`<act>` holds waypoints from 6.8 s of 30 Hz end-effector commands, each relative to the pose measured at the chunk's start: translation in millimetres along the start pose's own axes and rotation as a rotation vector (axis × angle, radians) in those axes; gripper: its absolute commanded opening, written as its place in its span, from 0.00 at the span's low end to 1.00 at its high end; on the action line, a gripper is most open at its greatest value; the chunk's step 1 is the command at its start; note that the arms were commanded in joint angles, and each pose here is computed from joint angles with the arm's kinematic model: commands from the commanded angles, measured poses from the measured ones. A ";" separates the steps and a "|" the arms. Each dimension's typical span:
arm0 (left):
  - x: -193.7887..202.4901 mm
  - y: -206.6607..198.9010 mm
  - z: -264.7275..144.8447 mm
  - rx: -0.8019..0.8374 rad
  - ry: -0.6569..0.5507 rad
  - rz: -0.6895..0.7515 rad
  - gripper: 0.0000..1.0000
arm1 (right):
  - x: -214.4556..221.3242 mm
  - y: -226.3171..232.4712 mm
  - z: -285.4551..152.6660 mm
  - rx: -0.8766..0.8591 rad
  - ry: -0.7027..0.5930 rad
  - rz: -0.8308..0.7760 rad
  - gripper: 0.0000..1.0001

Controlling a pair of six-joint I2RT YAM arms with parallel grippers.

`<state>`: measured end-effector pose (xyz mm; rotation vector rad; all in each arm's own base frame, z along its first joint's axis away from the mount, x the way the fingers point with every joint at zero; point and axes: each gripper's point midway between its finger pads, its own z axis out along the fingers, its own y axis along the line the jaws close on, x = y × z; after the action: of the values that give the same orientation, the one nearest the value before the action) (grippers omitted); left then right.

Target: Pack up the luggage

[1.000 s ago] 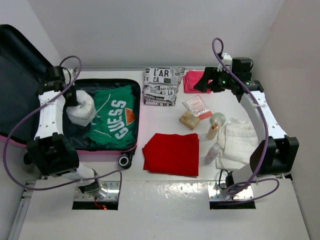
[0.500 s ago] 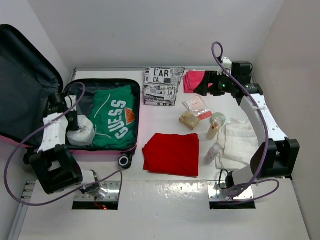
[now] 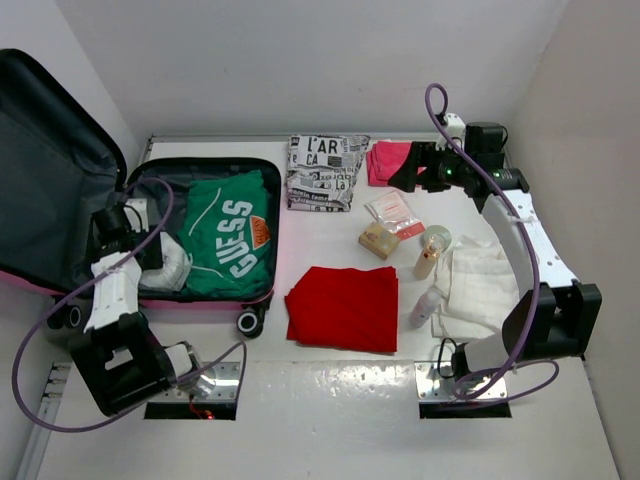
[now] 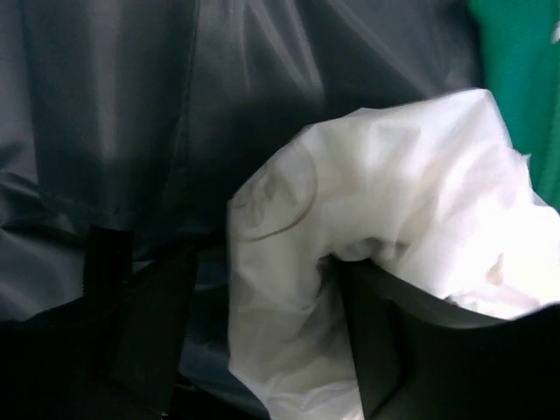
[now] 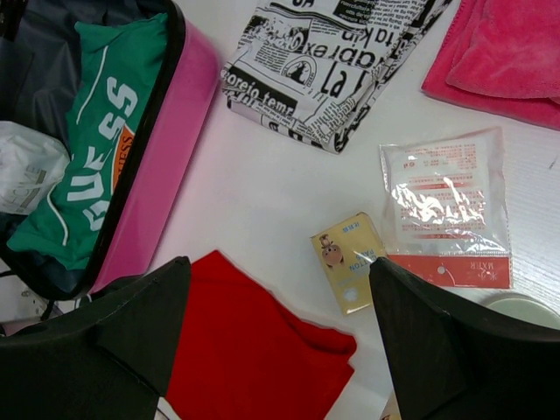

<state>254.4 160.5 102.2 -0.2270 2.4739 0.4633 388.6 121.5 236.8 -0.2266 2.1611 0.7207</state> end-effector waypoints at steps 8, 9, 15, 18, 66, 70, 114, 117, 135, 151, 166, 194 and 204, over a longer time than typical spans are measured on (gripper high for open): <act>-124.4 -5.9 -99.8 0.212 -0.390 0.067 0.72 | -16.0 13.0 -9.4 -0.032 -0.053 -0.058 0.82; -141.0 -3.6 -120.7 0.218 -0.454 0.077 0.74 | -14.5 13.5 -7.9 -0.035 -0.048 -0.057 0.82; -172.7 -13.6 -169.9 0.243 -0.584 0.142 0.75 | -17.2 13.2 -8.1 -0.037 -0.060 -0.060 0.82; -188.5 -51.5 -185.8 0.386 -0.631 0.175 0.75 | -15.7 12.2 -5.9 -0.035 -0.057 -0.050 0.82; -157.0 -510.5 18.6 0.890 -0.521 1.426 0.88 | -7.8 -71.6 -105.0 0.304 -0.099 0.066 0.82; -145.4 -513.2 28.7 0.874 -0.510 1.466 0.88 | -8.6 -72.5 -104.3 0.306 -0.098 0.064 0.82; -388.9 -400.3 20.4 -0.078 -0.946 1.256 0.00 | -9.7 -73.5 -82.3 0.224 -0.098 0.090 0.78; -413.0 -361.0 8.0 -0.202 -0.999 1.197 0.00 | -5.8 -73.6 -79.7 0.213 -0.094 0.100 0.78; -416.5 -180.7 -49.8 -0.282 -0.935 1.088 0.00 | -2.1 -67.4 -57.2 0.149 -0.078 0.100 0.78; -228.1 -212.1 -84.6 0.303 -0.722 1.184 0.00 | 2.8 -57.2 -49.1 0.100 -0.060 0.090 0.78; -83.0 -209.0 -91.8 0.533 -0.407 1.190 0.00 | 12.1 -50.5 -54.7 0.093 -0.056 0.093 0.78; 46.6 -222.0 -104.6 0.799 -0.378 1.431 0.36 | 19.3 -46.7 -55.6 0.083 -0.056 0.107 0.78; -1.3 -223.0 -167.3 0.890 -0.529 1.366 0.71 | 14.3 -46.4 -51.2 0.076 -0.053 0.102 0.79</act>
<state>237.9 -91.4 134.5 1.7293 1.8265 -0.0124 357.7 49.2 214.8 -0.0120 2.2134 0.6761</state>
